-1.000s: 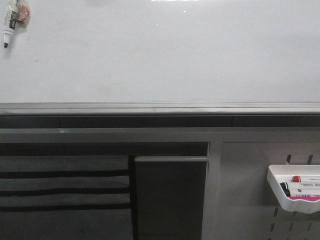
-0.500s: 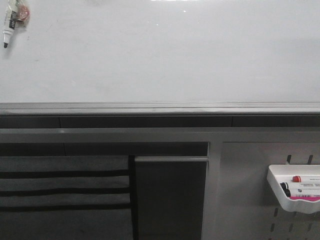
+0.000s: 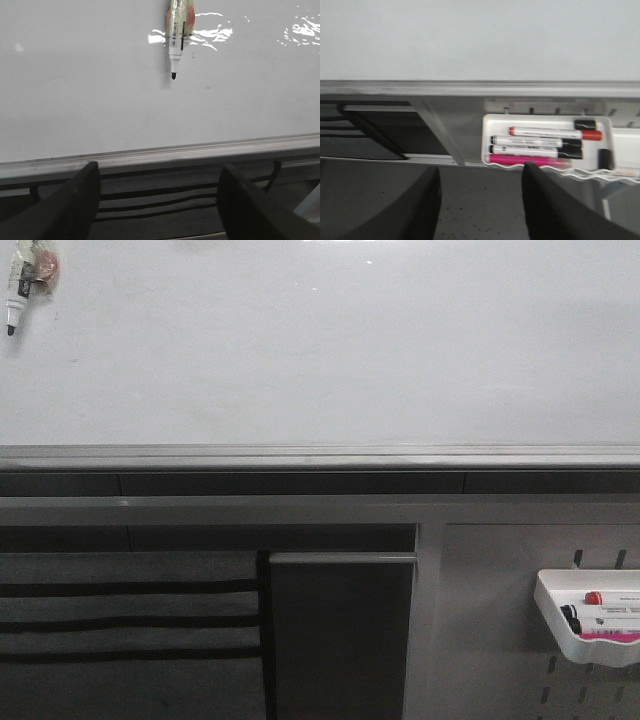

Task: Write number 3 on whiteboard

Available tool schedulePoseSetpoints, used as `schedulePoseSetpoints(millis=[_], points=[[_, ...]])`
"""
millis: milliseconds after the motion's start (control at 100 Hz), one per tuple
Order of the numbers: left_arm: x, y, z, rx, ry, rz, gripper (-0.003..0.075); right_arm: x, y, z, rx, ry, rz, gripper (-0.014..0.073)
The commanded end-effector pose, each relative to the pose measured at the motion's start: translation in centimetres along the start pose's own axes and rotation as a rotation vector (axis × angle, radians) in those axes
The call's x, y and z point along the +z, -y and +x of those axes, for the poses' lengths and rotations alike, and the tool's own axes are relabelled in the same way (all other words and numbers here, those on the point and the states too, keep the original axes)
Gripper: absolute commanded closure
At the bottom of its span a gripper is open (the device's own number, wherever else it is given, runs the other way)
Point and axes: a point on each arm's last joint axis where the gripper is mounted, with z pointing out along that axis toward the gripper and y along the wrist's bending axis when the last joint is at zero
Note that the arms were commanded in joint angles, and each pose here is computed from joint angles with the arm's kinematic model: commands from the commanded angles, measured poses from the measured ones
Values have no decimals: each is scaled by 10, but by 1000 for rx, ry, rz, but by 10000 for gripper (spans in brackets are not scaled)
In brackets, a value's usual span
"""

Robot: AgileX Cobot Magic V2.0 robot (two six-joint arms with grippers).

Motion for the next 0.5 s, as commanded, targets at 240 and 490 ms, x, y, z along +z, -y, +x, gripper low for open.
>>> schedulePoseSetpoints(millis=[240, 490], points=[[29, 13, -42, 20, 14, 76, 227, 4, -45, -30, -100, 62, -328, 248], [67, 23, -59, 42, 27, 102, 227, 16, -78, -33, -183, 30, -461, 249]])
